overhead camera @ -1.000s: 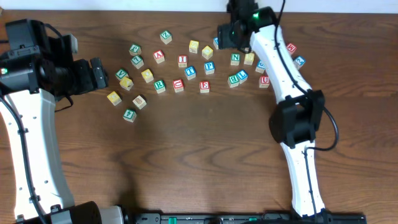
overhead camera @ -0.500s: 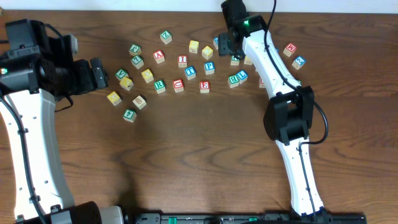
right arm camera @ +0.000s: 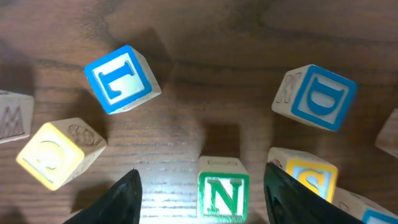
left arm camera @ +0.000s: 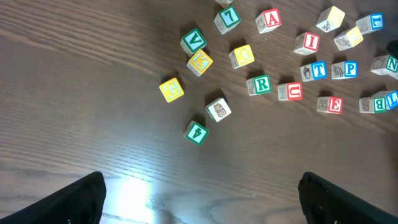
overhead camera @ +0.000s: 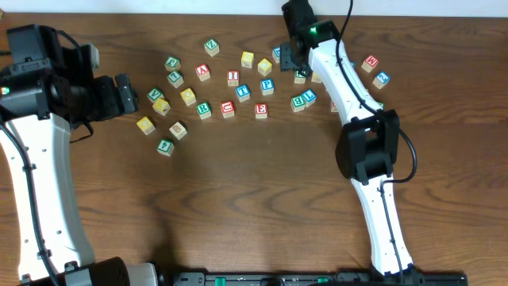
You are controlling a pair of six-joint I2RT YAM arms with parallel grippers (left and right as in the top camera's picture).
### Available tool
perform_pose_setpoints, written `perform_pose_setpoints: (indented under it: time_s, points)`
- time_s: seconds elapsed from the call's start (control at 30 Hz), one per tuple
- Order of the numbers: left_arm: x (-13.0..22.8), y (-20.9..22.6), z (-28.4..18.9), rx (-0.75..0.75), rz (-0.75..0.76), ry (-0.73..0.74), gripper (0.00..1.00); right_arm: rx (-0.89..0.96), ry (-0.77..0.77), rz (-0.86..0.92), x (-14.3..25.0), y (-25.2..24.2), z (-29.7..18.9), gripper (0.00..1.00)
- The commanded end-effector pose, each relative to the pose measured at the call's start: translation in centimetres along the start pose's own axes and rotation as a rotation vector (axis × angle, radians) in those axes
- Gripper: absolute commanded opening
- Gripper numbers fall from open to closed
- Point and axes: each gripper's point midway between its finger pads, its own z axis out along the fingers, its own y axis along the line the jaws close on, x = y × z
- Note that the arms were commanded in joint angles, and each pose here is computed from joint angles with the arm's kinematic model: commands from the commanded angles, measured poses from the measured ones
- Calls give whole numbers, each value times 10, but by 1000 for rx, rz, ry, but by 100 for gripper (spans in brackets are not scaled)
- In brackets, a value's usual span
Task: Spell out NEURIPS
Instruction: 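Lower the right gripper and grasp the green N block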
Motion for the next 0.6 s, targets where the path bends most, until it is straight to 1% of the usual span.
perform_pose_setpoints:
  time_s: [0.0, 0.1, 0.33, 0.57]
  points:
    - [-5, -3, -8, 12, 3, -29, 97, 23, 15, 16, 7, 0, 16, 55]
    - [-5, -3, -8, 12, 2, -28, 97, 26, 22, 15, 9, -1, 18, 53]
    - [-5, -3, -8, 12, 3, -29, 97, 37, 48, 14, 21, -5, 32, 52]
    - [-5, -3, -8, 12, 3, -28, 98, 38, 44, 18, 19, -7, 33, 47]
